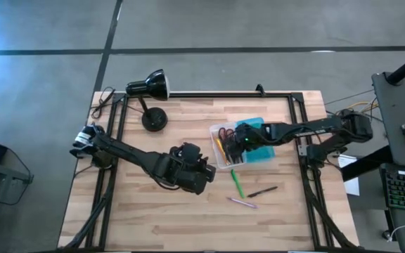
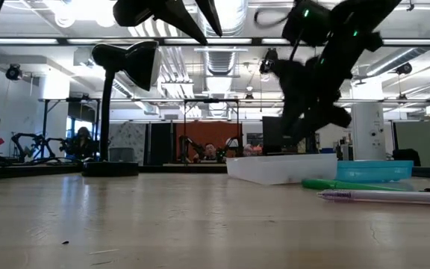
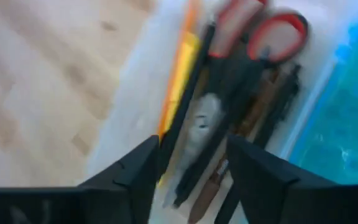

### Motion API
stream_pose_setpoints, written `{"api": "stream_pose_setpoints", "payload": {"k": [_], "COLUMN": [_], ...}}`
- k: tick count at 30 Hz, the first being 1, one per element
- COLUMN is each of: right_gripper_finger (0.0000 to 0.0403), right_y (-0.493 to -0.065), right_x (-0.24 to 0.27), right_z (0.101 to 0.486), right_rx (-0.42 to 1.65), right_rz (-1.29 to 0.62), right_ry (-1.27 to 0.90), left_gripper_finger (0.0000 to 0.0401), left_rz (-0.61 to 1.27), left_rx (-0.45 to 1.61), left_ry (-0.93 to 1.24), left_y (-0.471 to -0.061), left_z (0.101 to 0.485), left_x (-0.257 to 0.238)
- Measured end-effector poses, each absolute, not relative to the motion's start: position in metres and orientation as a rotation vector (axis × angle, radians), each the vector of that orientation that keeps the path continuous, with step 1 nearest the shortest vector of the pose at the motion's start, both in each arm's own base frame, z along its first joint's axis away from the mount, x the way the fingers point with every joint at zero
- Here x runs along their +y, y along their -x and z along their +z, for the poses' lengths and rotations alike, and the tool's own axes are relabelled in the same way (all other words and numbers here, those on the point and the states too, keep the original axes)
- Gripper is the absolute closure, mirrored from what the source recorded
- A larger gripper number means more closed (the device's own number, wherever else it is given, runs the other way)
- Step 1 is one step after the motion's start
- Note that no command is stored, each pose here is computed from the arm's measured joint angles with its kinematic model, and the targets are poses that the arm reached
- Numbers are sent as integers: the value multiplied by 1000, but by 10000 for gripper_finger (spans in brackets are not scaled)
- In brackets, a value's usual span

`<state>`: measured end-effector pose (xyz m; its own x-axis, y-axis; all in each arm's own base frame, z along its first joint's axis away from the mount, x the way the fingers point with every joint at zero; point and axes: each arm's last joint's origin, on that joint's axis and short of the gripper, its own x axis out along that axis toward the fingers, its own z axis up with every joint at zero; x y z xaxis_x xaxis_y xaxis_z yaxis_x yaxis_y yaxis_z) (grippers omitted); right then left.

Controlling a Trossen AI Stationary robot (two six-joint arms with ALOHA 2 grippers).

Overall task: Pick & place school supplies into a supply box
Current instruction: Put the black pen into the blue supply box

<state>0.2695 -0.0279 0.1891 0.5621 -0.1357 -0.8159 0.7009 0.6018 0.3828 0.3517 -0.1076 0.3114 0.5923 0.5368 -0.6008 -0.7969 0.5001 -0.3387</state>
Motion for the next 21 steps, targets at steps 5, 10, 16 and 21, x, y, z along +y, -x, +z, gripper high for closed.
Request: {"api": "stream_pose_setpoints", "payload": {"k": [5,10,16,21], "right_gripper_finger": [192,189,188,188], "right_y": [-247,-213,-180,-169], "right_x": [-3,33,74,109], "right_z": [225,248,252,225], "right_rx": [827,885,945,1103], "right_rz": [-312,-103,7,117], "right_ry": [-528,-406,-292,-138], "left_gripper_finger": [300,300,300,300], "left_rz": [840,838,830,791], "left_rx": [454,448,423,438], "left_ry": [641,648,699,722], "left_y": [-352,-352,-354,-353], "left_z": [311,311,313,312], "left_x": [-108,-108,-110,-119]}}
